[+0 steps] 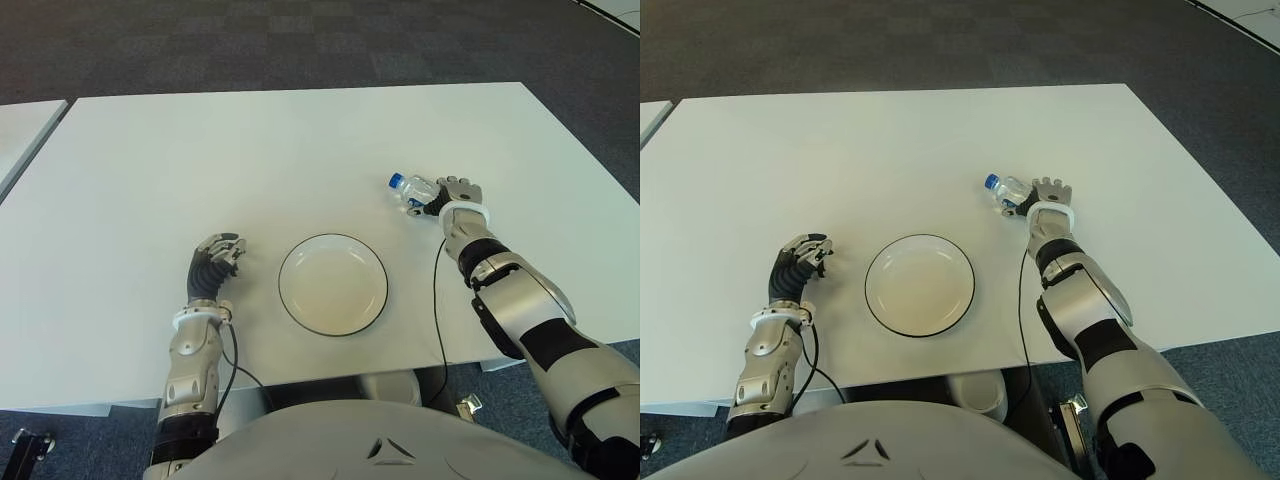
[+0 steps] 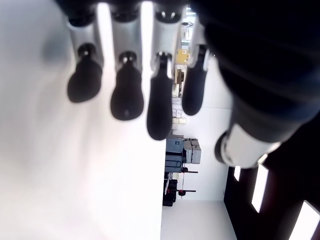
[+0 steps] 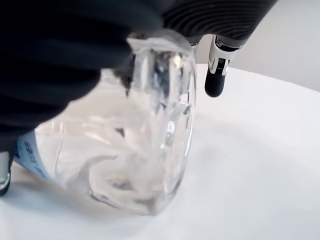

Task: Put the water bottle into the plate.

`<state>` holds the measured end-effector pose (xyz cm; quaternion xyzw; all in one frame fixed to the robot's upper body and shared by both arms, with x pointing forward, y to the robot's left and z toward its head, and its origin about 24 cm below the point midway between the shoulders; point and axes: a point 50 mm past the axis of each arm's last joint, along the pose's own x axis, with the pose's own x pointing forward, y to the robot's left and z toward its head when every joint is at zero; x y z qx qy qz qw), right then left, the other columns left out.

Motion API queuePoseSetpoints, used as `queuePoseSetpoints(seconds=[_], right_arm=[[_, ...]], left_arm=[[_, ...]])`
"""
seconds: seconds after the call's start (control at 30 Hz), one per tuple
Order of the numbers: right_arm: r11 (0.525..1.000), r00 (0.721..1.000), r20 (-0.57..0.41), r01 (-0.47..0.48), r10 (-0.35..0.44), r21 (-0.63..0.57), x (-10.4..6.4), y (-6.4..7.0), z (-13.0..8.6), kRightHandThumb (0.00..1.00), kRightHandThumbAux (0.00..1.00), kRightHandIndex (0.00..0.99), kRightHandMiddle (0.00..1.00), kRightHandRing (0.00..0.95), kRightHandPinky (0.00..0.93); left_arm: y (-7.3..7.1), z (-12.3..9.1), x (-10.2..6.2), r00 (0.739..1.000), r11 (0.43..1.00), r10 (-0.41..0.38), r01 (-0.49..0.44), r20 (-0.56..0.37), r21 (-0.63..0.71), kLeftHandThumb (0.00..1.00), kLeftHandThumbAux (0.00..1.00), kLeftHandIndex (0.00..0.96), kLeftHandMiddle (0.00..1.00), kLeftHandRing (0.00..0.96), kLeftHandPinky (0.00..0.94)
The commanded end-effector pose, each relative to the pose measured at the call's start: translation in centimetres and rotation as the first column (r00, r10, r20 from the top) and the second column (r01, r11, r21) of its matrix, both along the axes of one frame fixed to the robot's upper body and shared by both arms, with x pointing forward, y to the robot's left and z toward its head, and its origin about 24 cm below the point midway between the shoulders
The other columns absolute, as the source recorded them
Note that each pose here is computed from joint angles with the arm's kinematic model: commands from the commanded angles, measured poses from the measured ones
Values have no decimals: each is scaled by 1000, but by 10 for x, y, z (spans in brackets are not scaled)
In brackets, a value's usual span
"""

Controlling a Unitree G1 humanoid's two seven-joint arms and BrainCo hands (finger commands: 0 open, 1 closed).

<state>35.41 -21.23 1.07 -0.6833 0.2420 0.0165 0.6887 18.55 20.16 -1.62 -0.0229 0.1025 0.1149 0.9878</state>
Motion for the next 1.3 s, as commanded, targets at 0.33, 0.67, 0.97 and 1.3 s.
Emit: queuePoseSetpoints(seconds=[0.33, 0.67, 0.97, 1.3], right_arm=[[986, 992, -98, 95, -82, 138, -41, 3, -52, 707, 709, 434, 299, 203, 234], [972, 990, -40, 140, -135, 191, -36, 4, -46, 705, 718, 436, 605, 652, 722], [953, 985, -13, 170, -172, 250, -35, 5, -45, 701, 721, 438, 720, 794, 845], [718, 919, -55, 340, -389, 608, -29, 0, -40, 696, 726, 437, 847, 851, 861]], left_arm=[[1, -8, -5, 999, 1000, -12, 12, -51, -10, 838, 679, 398, 568, 752, 734], [2, -7, -5, 999, 1000, -6, 5, -50, -18, 837, 680, 396, 566, 746, 731], [2, -7, -5, 999, 1000, -5, 4, -47, -11, 837, 680, 396, 564, 742, 730], [3, -7, -4, 999, 1000, -4, 3, -44, -11, 837, 680, 396, 564, 745, 730]])
